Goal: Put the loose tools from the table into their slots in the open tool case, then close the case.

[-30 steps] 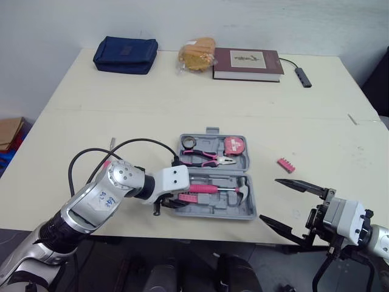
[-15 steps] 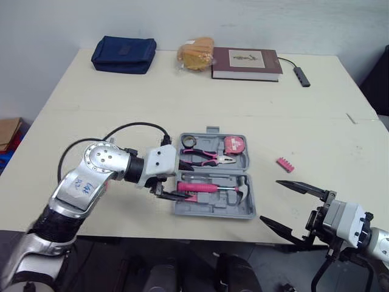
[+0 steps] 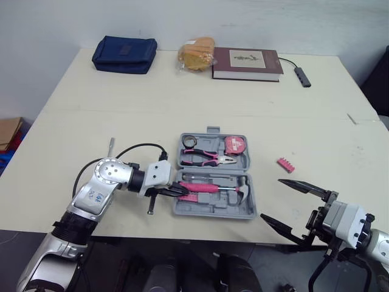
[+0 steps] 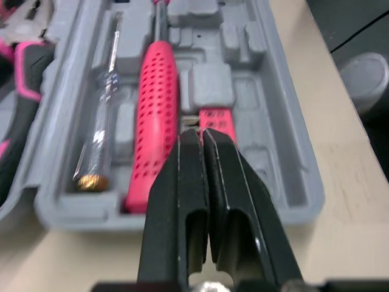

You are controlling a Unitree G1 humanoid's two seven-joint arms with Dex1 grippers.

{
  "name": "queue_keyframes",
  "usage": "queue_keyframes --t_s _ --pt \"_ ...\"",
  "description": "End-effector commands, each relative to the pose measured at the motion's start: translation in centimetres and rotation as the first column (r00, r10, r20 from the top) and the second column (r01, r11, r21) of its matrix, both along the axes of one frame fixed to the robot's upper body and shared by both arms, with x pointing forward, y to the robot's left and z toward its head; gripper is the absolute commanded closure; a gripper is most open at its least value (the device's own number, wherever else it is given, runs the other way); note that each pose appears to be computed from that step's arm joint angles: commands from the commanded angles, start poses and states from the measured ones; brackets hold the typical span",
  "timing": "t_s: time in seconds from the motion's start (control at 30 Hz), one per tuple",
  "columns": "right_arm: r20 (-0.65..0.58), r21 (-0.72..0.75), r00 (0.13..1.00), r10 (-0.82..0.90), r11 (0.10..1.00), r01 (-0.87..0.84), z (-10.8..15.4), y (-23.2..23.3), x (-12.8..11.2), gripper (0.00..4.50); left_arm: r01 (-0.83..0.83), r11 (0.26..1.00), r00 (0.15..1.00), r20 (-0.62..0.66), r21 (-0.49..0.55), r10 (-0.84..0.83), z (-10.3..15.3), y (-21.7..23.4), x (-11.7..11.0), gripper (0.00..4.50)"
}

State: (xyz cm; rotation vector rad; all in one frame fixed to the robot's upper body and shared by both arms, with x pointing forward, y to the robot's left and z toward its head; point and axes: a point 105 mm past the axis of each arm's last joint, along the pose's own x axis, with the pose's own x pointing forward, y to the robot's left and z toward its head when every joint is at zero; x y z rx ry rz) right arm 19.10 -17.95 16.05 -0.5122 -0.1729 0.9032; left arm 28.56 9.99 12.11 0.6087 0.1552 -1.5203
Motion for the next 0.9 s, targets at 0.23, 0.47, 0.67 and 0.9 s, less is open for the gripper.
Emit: queue_keyframes --t_s 0.23,0.47,0.67,0.9 --pt "0.019 0.006 1.000 -0.008 1.000 0.008 0.2 -0.2 -0.2 0.00 0.036 0.993 0.999 -0.017 0.109 -0.034 -2.0 0.5 -0.3 4.45" --pt "0.014 0.006 0.999 -0.045 0.999 0.045 -0.2 -0.6 -0.8 0.00 -0.080 0.963 0.993 -0.063 0.258 0.100 -4.8 2.4 1.0 4.45" --pt "0.019 -0.023 0.989 -0.145 0.989 0.145 -0.3 -3.3 -1.0 0.00 -0.012 0.993 0.999 -0.051 -0.115 0.007 0.0 -0.5 0.8 4.45" --pt "0.028 -0.048 0.933 -0.359 0.932 0.360 -0.8 -10.0 -3.0 0.00 -0.199 0.911 0.973 0.041 -0.361 0.228 5.8 6.7 2.3 3.21"
